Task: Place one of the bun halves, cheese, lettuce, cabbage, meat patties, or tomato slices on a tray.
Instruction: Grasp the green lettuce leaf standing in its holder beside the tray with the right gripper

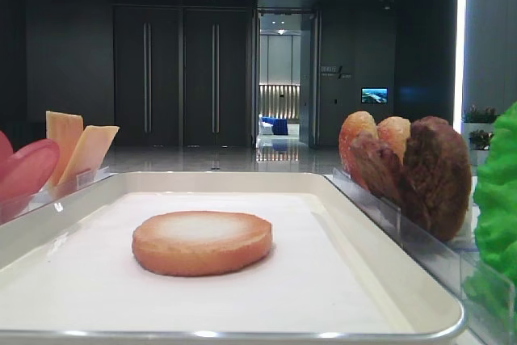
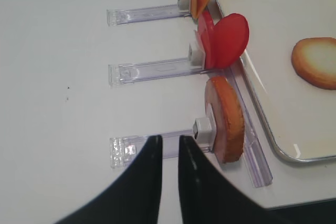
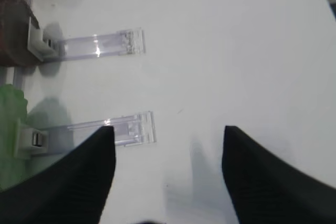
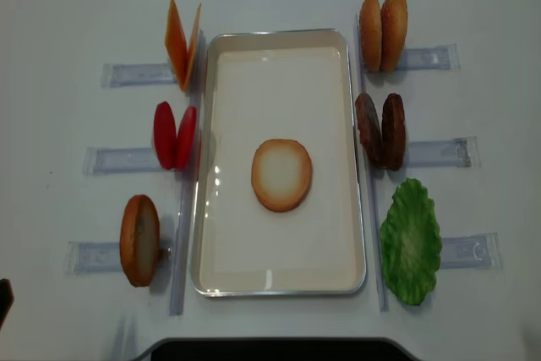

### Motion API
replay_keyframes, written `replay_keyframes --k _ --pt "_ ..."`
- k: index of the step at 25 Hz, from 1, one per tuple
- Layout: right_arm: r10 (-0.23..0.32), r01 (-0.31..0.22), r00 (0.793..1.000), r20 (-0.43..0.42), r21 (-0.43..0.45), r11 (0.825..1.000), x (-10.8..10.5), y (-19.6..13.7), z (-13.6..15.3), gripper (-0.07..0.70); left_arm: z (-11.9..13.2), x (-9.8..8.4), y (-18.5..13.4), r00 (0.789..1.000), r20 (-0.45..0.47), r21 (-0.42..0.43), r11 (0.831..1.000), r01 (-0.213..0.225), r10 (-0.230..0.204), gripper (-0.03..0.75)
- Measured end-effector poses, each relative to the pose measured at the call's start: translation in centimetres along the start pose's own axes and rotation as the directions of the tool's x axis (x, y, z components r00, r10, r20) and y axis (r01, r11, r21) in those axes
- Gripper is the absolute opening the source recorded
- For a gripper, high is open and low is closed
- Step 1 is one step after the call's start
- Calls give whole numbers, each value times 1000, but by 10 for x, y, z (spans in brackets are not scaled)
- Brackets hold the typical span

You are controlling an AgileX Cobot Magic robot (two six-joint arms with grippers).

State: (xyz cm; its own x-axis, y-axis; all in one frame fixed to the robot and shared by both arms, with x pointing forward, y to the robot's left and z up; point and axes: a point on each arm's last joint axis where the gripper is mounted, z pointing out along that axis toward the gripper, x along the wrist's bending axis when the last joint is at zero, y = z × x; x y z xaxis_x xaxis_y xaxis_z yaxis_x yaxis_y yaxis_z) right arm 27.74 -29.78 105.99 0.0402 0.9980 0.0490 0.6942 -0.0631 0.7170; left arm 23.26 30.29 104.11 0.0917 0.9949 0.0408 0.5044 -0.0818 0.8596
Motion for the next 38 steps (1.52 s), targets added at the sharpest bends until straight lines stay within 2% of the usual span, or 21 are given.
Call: replay_keyframes --k 3,7,8,10,15,17,19,22,28,31,34,38 --pt "20 -18 1000 -15 158 987 4 30 23 423 0 0 0 1000 0 0 1000 0 0 62" --pt "39 -24 998 -42 326 945 9 69 53 423 0 0 0 1000 0 0 1000 0 0 31" --pt "54 -30 997 -55 371 928 12 78 63 423 0 0 0 1000 0 0 1000 0 0 24" --pt "76 -38 994 -78 412 910 15 88 71 423 0 0 0 1000 0 0 1000 0 0 11" --pt "54 6 992 -111 478 878 30 94 76 423 0 0 0 1000 0 0 1000 0 0 0" --pt "41 15 994 -103 492 870 39 91 75 423 0 0 0 1000 0 0 1000 0 0 0" --pt "9 42 995 -101 496 867 52 87 73 423 0 0 0 1000 0 0 1000 0 0 0" --pt "-8 61 994 -106 502 863 73 81 72 423 0 0 0 1000 0 0 1000 0 0 0" --pt "-58 116 991 -123 547 829 117 64 86 423 0 0 0 1000 0 0 1000 0 0 -1" --pt "-75 128 990 -116 571 811 130 58 95 423 0 0 0 1000 0 0 1000 0 0 -1" --pt "-73 124 991 -111 578 807 134 56 101 423 0 0 0 1000 0 0 1000 0 0 -1" --pt "-59 121 990 -126 570 812 139 56 105 423 0 0 0 1000 0 0 1000 0 0 -1"
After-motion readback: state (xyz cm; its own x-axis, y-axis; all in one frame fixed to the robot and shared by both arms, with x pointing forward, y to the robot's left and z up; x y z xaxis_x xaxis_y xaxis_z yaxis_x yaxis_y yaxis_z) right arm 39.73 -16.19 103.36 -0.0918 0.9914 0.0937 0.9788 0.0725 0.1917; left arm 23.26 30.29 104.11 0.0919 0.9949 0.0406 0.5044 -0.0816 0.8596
